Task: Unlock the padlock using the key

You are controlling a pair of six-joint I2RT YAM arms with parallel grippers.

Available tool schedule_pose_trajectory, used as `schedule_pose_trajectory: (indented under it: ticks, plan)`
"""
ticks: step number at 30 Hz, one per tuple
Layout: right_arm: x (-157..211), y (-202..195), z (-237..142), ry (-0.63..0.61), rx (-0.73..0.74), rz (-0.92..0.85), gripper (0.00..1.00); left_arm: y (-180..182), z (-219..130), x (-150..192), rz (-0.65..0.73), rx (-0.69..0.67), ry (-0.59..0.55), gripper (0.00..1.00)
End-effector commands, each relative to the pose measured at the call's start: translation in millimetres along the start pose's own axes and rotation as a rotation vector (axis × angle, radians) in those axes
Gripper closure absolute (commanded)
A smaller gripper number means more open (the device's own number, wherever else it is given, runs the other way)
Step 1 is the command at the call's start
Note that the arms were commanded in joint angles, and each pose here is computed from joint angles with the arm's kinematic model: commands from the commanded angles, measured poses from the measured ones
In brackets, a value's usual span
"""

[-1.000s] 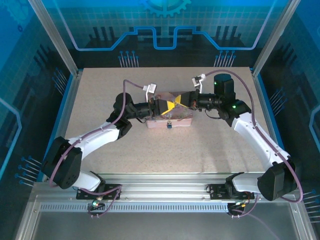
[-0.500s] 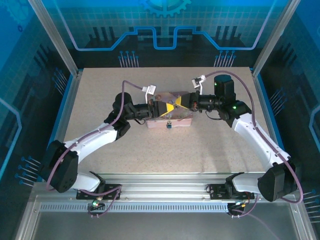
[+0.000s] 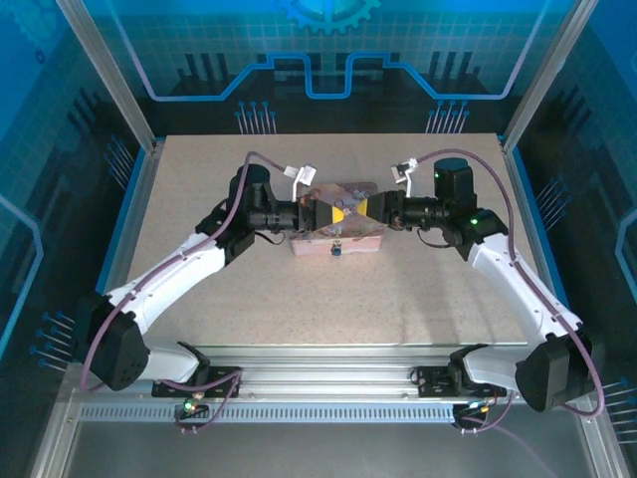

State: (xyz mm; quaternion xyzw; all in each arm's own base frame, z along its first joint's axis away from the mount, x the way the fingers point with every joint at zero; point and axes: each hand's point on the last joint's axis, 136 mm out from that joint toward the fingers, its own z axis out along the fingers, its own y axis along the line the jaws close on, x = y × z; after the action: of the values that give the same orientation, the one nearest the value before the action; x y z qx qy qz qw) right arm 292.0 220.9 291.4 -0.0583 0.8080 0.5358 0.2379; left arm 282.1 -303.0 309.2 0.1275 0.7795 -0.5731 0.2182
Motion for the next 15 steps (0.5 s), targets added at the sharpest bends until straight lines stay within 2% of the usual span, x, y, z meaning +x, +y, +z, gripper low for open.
schedule_pose_trajectory:
  ticks: [1,3,7,10,15]
  plan:
    - [-0.9,8.0,-1.8,-0.007,-0.072,-0.067,0.65,6.9,-8.6,22.9,0.010,-0.082,0.128,1.00]
    - [-0.1,12.8,-0.8,-0.007,-0.111,-0.087,0.64,-0.1,-9.3,24.6,0.021,-0.060,0.158,1.00]
    - [5.1,23.6,1.4,0.000,-0.179,-0.124,0.49,-12.7,-11.2,23.4,0.042,-0.020,0.169,1.00]
    - [11.3,36.2,3.2,0.015,-0.231,-0.158,0.48,-15.0,-10.7,23.7,0.040,-0.005,0.180,1.00]
    - [20.8,54.4,7.1,0.051,-0.280,-0.208,0.54,-17.2,-9.5,24.9,0.038,0.013,0.188,1.00]
